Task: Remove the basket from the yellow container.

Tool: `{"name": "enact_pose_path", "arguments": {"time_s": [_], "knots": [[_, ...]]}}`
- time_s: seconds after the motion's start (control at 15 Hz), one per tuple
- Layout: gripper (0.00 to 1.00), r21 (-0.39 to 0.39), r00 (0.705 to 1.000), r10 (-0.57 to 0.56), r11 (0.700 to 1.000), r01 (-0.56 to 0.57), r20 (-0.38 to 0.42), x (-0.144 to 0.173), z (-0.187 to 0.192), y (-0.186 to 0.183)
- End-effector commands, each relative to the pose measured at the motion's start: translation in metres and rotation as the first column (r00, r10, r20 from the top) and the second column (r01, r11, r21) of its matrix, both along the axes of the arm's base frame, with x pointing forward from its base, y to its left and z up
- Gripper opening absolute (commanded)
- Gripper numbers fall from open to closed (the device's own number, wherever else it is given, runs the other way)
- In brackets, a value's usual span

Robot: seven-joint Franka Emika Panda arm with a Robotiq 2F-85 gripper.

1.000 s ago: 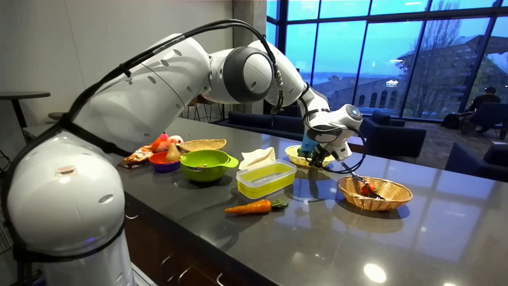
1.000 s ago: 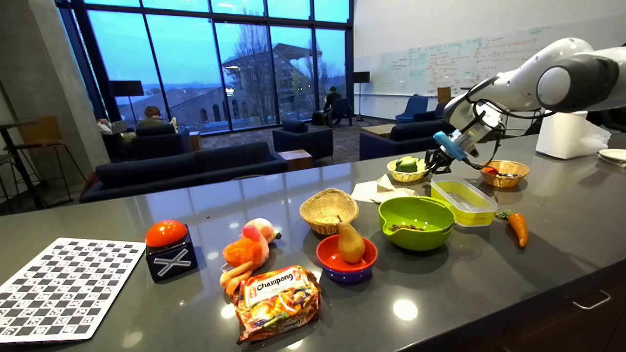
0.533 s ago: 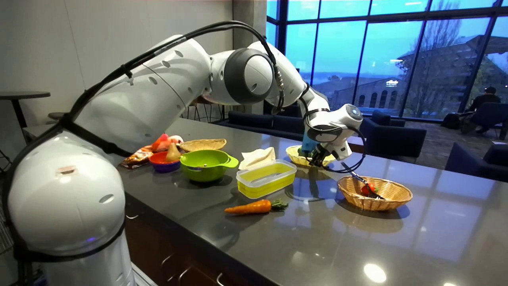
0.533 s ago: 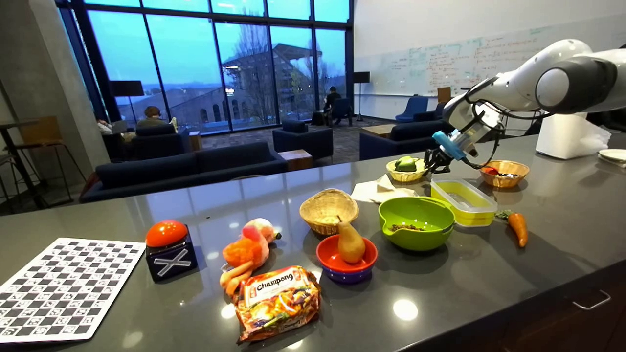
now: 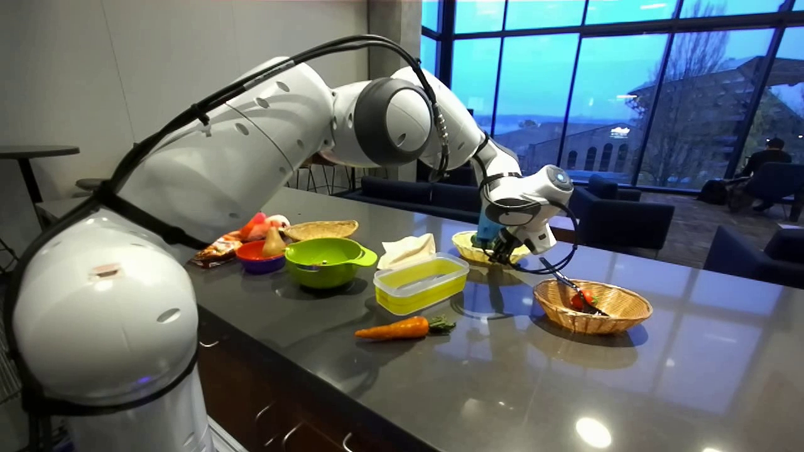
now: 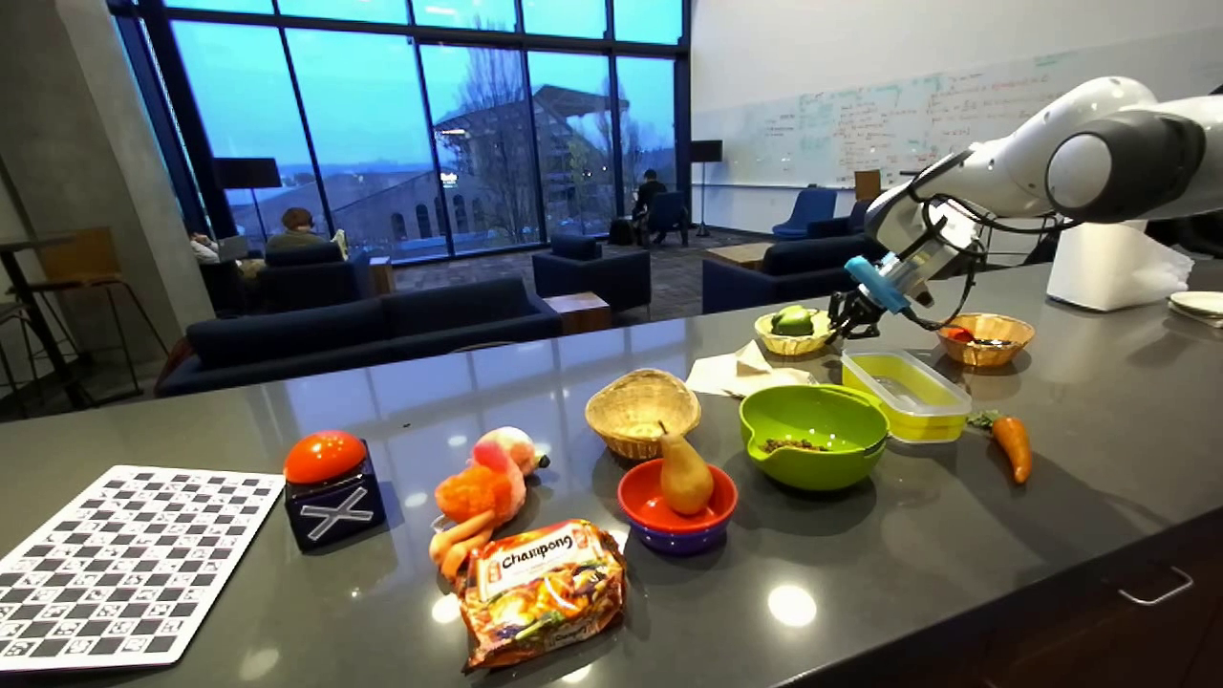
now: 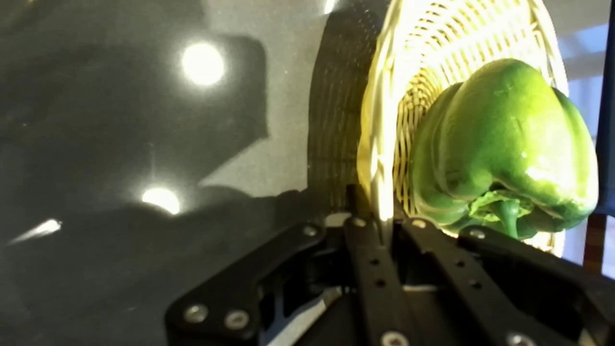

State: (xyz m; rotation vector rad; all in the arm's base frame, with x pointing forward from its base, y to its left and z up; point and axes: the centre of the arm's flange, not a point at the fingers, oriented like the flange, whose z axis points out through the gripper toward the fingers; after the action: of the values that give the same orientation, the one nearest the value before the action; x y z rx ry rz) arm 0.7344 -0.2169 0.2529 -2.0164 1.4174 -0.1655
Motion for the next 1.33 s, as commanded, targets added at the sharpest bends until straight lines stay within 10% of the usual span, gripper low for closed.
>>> {"name": "enact_pose_path", "arguments": {"time_s": [0.0, 0.73, 0.8, 1.27], "knots": [[0.09, 0.0, 1.0, 0.0, 1.0, 0.0, 0.0, 0.0, 0.0, 0.0], [0.09, 0.0, 1.0, 0.0, 1.0, 0.0, 0.0, 0.0, 0.0, 0.0001], [0.34, 0.0, 1.0, 0.0, 1.0, 0.0, 0.0, 0.0, 0.0, 0.0001], [0.72, 0.009, 1.0, 0.0, 1.0, 0.0, 0.002, -0.005, 0.0013, 0.0017]]}}
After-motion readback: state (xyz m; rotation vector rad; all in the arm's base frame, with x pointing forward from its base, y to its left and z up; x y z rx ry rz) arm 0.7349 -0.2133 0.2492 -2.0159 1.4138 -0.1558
